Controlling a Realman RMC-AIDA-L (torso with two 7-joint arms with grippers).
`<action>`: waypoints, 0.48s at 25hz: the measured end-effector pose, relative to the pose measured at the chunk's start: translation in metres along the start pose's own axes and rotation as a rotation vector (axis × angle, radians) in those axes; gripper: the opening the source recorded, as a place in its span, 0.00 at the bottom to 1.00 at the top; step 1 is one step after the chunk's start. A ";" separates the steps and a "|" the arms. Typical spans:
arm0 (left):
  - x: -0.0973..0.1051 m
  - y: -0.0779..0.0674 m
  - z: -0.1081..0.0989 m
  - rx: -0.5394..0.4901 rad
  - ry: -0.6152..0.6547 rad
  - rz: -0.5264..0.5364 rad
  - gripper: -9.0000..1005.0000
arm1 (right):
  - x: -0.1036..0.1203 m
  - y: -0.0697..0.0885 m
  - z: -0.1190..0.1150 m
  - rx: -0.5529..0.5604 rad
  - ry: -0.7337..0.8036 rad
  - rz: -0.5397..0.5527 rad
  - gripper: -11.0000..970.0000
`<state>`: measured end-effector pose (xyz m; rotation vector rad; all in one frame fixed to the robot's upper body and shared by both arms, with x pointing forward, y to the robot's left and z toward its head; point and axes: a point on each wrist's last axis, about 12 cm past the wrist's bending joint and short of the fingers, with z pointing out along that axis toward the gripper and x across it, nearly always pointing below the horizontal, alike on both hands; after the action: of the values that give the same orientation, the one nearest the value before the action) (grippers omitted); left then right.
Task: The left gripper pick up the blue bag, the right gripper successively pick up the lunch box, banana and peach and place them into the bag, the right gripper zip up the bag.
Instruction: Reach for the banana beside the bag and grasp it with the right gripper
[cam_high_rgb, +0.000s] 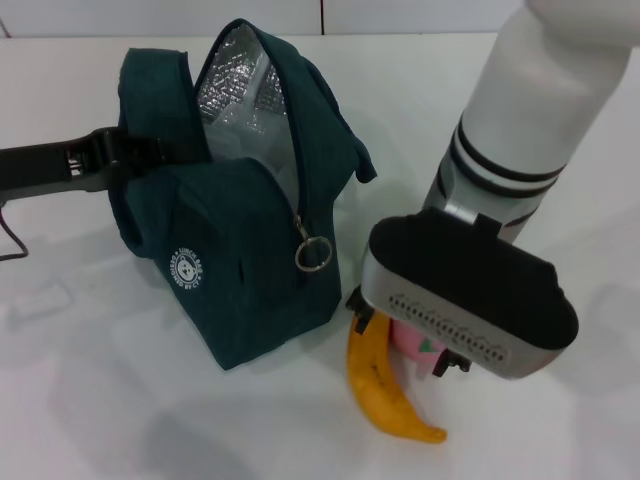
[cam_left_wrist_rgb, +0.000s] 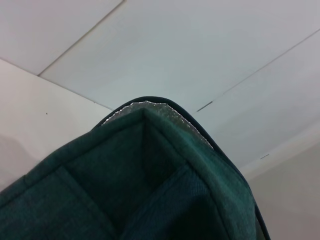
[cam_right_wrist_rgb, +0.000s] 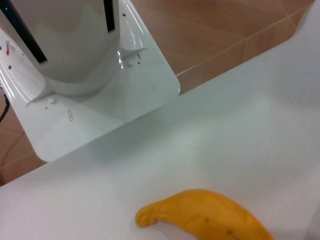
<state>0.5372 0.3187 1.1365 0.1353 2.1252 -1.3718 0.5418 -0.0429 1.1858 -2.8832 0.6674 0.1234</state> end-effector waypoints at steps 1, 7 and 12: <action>0.000 0.000 0.000 -0.001 0.000 0.001 0.04 | 0.000 0.000 0.002 -0.002 0.000 -0.003 0.89; 0.001 0.000 0.002 0.003 0.009 0.012 0.04 | 0.001 -0.003 0.013 0.001 0.020 -0.012 0.89; -0.001 -0.001 0.003 0.003 0.015 0.020 0.04 | 0.002 -0.011 0.014 0.020 0.034 -0.020 0.89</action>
<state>0.5387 0.3158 1.1370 0.1677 2.1285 -1.3668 0.5482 -0.0316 1.1731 -2.8780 0.6421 0.0642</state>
